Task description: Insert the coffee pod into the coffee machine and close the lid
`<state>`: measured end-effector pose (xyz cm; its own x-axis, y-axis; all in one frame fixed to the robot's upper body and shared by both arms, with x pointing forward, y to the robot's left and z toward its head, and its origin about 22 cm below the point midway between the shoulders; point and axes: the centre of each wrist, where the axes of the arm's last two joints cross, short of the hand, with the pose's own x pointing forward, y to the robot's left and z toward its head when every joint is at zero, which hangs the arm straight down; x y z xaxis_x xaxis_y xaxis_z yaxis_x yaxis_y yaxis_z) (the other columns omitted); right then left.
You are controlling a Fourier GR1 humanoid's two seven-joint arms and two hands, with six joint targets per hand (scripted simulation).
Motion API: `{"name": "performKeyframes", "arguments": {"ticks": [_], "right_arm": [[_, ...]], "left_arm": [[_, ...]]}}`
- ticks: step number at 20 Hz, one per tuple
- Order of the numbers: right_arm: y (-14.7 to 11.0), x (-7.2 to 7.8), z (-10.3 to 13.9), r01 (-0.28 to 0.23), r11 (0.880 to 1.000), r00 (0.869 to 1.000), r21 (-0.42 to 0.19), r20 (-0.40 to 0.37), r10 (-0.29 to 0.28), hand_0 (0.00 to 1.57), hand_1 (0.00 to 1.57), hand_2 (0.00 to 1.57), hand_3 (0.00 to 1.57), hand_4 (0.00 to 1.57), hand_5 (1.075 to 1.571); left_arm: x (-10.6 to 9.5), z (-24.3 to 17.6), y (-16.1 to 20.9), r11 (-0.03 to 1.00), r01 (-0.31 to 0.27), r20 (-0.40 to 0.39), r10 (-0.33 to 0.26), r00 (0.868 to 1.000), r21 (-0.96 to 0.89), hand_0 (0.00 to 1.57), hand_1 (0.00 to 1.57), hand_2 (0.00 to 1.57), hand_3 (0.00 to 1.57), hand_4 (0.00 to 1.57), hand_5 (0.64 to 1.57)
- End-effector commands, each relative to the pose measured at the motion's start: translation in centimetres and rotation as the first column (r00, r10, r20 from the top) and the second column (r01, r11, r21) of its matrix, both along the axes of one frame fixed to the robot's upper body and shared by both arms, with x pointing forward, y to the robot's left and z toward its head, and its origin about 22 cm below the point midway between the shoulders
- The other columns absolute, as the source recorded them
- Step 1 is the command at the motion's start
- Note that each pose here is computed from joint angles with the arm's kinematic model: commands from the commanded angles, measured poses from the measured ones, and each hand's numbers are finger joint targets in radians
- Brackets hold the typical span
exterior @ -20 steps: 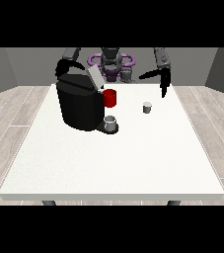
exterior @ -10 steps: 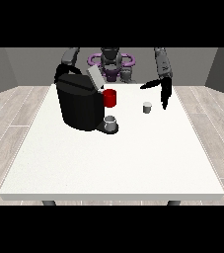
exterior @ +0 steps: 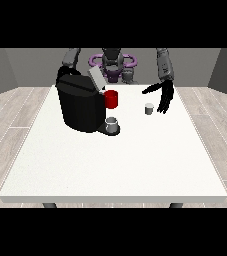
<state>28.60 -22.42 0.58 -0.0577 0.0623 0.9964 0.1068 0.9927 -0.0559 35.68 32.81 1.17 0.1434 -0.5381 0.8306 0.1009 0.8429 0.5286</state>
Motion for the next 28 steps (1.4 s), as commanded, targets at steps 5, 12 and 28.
{"name": "performKeyframes", "arguments": {"ticks": [5,12,28], "right_arm": [[0.7,0.6,1.3,-0.024,1.000,1.000,0.013,0.010,0.024,0.00,0.00,0.00,0.00,0.47,1.571],[2.2,1.6,1.7,-0.010,1.000,0.999,0.008,0.045,0.010,0.00,0.00,0.00,0.00,0.49,1.571],[0.6,0.8,-0.7,0.010,0.999,0.998,0.044,0.056,-0.013,0.00,0.00,0.00,0.00,0.40,1.571]], "left_arm": [[-0.4,-2.1,0.6,0.988,0.012,-0.050,-0.004,0.999,0.157,0.70,0.70,0.78,0.49,0.00,1.571],[1.6,-0.4,-0.2,0.963,0.030,0.025,-0.038,0.999,0.268,0.61,0.61,0.75,0.48,0.00,1.571],[1.3,-2.3,-0.6,0.892,0.015,0.071,-0.052,0.996,0.452,0.97,0.97,1.05,0.79,0.32,1.571]]}}
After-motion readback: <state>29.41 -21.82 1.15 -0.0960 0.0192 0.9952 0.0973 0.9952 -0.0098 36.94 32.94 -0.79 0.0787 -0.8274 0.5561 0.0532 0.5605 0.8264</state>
